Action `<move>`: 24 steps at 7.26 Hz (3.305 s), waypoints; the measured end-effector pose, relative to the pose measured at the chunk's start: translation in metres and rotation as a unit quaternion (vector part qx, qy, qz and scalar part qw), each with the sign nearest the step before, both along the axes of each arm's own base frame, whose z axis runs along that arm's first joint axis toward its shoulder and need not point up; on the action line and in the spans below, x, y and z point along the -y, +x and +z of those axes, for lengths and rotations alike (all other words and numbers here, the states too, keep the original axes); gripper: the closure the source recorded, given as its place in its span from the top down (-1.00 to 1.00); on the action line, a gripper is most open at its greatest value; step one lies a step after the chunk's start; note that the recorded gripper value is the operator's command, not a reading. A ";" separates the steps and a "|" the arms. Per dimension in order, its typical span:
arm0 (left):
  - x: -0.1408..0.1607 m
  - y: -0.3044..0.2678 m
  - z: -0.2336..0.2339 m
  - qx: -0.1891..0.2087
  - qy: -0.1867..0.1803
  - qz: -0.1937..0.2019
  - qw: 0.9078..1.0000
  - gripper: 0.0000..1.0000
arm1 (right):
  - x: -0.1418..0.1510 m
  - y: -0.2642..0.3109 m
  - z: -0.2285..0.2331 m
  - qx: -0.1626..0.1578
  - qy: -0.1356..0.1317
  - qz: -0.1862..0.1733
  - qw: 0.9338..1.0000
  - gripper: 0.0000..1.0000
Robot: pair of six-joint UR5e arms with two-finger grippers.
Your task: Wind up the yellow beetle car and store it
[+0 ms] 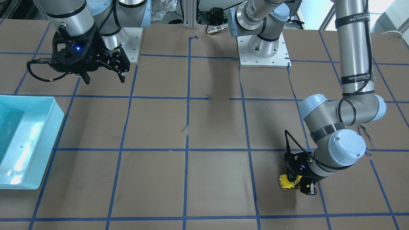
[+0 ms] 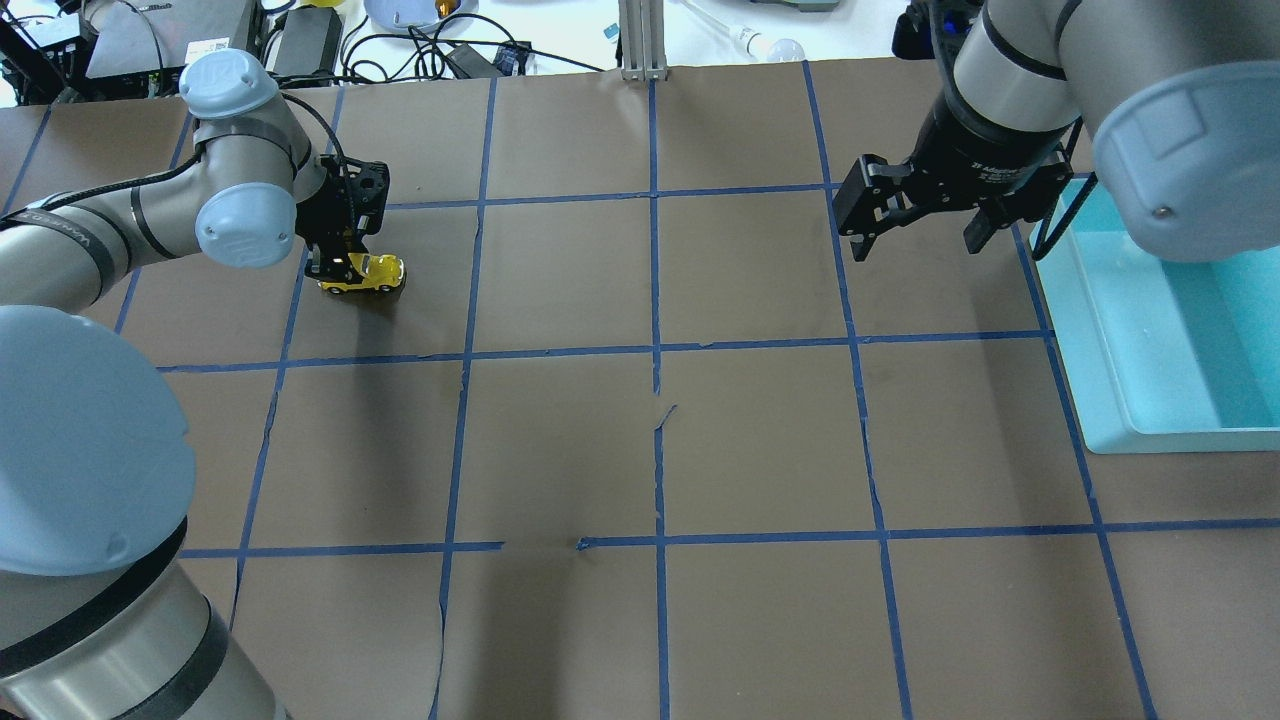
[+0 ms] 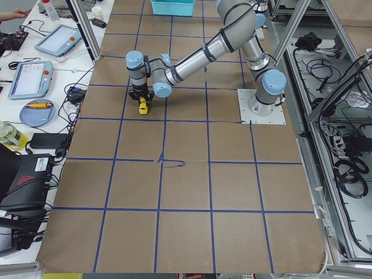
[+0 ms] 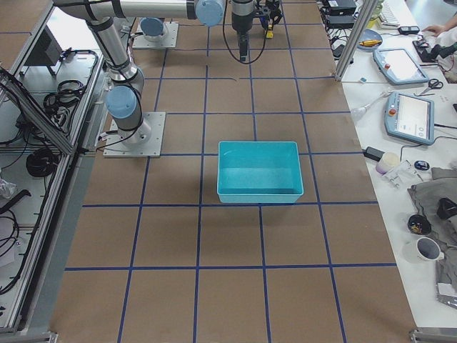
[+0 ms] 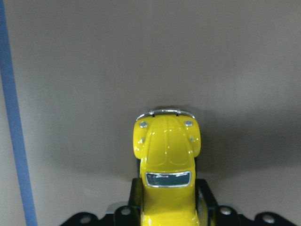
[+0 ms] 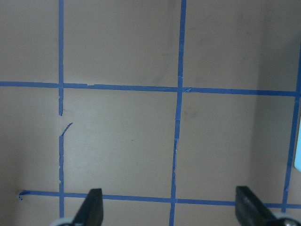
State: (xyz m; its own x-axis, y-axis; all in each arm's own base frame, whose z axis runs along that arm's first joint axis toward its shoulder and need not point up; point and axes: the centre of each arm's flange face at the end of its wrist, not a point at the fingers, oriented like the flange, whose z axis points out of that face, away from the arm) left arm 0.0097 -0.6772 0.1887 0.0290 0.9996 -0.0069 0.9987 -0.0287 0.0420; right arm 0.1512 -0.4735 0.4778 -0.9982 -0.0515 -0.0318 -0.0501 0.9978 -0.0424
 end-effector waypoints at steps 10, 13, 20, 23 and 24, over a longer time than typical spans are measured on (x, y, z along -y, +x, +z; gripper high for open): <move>0.001 0.000 -0.001 -0.004 0.000 0.006 1.000 1.00 | -0.001 -0.002 -0.003 -0.001 0.005 -0.001 1.000 1.00; 0.001 0.000 0.000 -0.004 -0.001 0.007 1.000 1.00 | -0.001 -0.002 -0.004 -0.001 0.008 -0.001 1.000 1.00; 0.001 0.000 0.001 -0.004 -0.002 0.008 1.000 1.00 | 0.001 -0.009 -0.004 -0.013 0.006 -0.004 1.000 1.00; 0.001 0.000 0.001 -0.004 -0.002 0.009 1.000 1.00 | 0.007 -0.018 -0.007 -0.052 0.002 0.039 0.998 1.00; 0.001 0.000 0.004 -0.004 -0.004 0.014 1.000 1.00 | 0.018 -0.022 -0.016 -0.054 -0.001 0.082 0.995 1.00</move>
